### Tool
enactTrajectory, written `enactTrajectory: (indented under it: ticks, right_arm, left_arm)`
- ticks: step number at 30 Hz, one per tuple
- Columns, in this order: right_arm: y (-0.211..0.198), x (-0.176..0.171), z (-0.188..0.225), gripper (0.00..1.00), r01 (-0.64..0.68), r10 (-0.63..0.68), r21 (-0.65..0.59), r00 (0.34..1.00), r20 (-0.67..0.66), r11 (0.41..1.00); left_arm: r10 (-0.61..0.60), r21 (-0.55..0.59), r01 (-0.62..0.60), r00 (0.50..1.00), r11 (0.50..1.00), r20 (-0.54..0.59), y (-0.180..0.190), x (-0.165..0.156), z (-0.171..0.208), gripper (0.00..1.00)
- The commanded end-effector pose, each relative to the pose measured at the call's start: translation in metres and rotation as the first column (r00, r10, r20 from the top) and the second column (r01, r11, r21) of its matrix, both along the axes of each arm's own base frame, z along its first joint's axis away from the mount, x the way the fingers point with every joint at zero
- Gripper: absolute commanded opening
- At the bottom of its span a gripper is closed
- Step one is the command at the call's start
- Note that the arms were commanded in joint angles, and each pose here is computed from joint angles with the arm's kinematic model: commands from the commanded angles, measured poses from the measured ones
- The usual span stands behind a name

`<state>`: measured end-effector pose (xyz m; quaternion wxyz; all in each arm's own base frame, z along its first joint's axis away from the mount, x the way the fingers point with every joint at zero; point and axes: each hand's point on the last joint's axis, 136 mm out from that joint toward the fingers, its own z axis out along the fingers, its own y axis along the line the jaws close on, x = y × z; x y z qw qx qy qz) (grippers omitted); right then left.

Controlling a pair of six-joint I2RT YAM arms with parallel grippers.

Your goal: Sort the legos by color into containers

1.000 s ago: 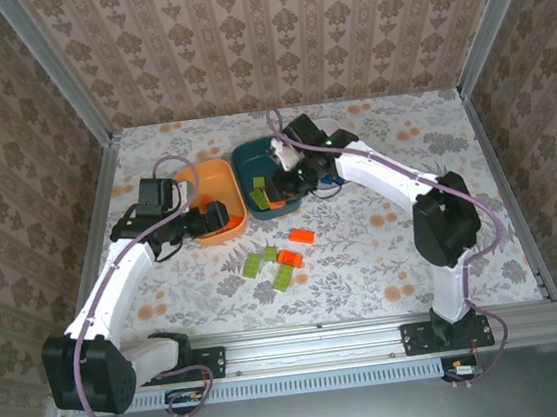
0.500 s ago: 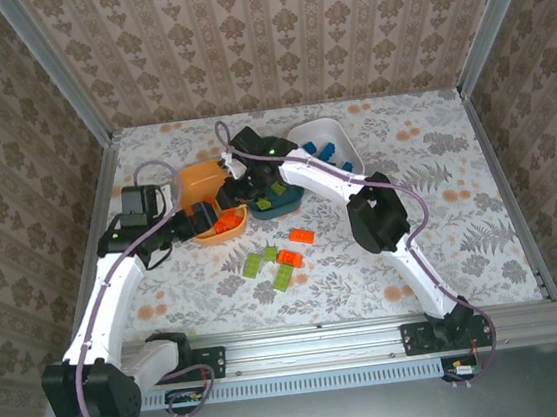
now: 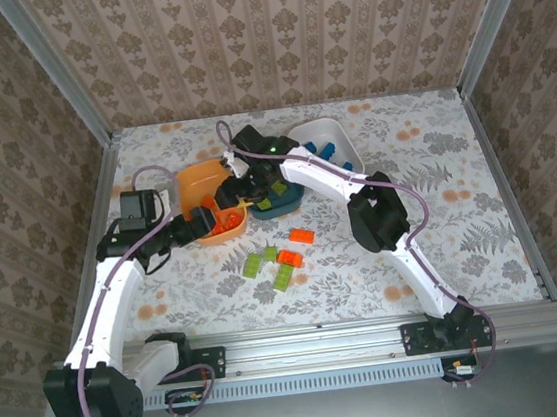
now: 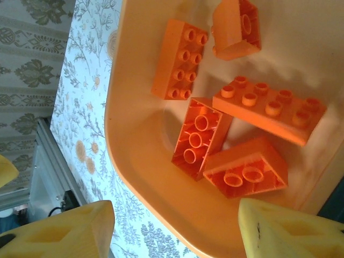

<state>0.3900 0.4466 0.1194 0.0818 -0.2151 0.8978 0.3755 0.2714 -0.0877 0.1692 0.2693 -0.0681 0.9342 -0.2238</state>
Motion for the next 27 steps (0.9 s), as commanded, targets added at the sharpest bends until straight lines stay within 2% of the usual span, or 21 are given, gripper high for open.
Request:
enactTrajectory:
  ticks: [1,5,15,18,22,27]
  right_arm:
    - [-0.014,0.002,0.046,0.63,-0.005,0.005,-0.002,0.992,0.123,1.0]
    - [-0.032,-0.008,0.055,0.63,-0.037,0.047,-0.055,0.979,0.197,0.998]
    - [-0.109,-0.072,0.036,0.62,-0.156,0.228,-0.278,0.941,0.25,0.948]
    - [-0.127,-0.096,0.024,0.61,-0.221,0.313,-0.344,0.919,0.239,0.913]
    - [-0.144,-0.131,-0.002,0.61,-0.331,0.47,-0.459,0.852,0.231,0.824]
    - [-0.158,-0.15,-0.034,0.6,-0.36,0.552,-0.556,0.804,0.223,0.749]
  left_arm:
    - [0.005,-0.017,-0.005,1.0,1.0,0.01,0.0,-0.002,0.006,1.0]
    - [0.006,-0.019,-0.006,1.0,1.0,0.016,0.0,0.001,0.007,1.0]
    - [0.004,-0.023,-0.003,1.0,1.0,0.018,-0.001,0.002,0.004,1.0]
    - [0.0,-0.027,0.0,1.0,1.0,0.018,-0.003,0.004,0.003,1.0]
    - [0.002,-0.034,-0.002,1.0,0.999,0.018,-0.004,0.006,0.003,1.0]
    - [0.008,-0.04,-0.007,1.0,0.999,0.013,-0.004,0.005,0.003,1.0]
